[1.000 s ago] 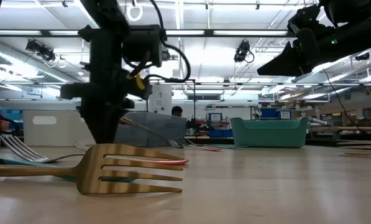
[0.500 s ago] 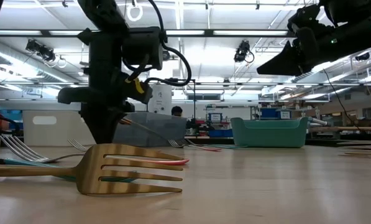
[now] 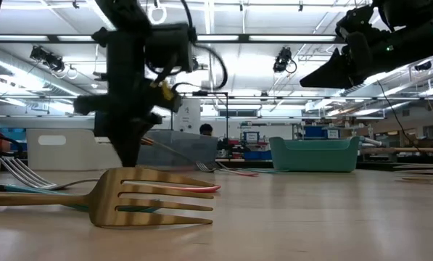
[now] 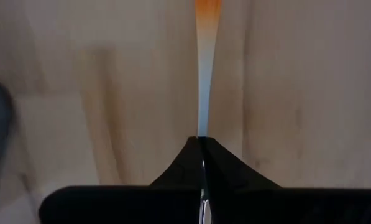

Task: Sort silverware by color (type)
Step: Put the center orange fork into the green bin

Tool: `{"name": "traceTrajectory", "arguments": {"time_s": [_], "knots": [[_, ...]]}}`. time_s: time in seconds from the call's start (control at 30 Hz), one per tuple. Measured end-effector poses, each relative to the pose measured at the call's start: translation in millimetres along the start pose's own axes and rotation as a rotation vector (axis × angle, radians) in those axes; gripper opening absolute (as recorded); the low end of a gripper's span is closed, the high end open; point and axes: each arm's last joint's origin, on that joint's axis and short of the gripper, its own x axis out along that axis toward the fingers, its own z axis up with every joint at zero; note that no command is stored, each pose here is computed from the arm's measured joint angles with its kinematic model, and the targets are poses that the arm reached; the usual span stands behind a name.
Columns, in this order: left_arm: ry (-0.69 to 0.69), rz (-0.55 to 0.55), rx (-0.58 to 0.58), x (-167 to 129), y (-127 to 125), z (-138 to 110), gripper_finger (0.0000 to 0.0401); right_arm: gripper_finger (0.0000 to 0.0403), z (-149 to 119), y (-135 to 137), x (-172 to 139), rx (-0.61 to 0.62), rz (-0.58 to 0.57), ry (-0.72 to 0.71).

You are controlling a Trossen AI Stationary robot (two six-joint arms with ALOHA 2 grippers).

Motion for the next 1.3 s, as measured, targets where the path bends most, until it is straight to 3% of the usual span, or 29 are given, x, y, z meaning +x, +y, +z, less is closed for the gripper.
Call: {"name": "traceTrajectory", "arguments": {"time_s": [0.37, 1.07, 1.3], "knots": [[-0.092, 0.017, -0.053, -18, 16, 20, 0.0008, 0.0091, 0, 0, 0, 0.003, -0.002, 0.001], [-0.364, 0.084, -0.205, -75, 98, 80, 0.0008, 0.0091, -2, 0, 0, 0.053, 0.005, 0.021], [-0.426, 0.119, -0.169, -79, 107, 95, 0.0007, 0.0091, -3, 6, 3, -0.094, -0.021, 0.075]]}}
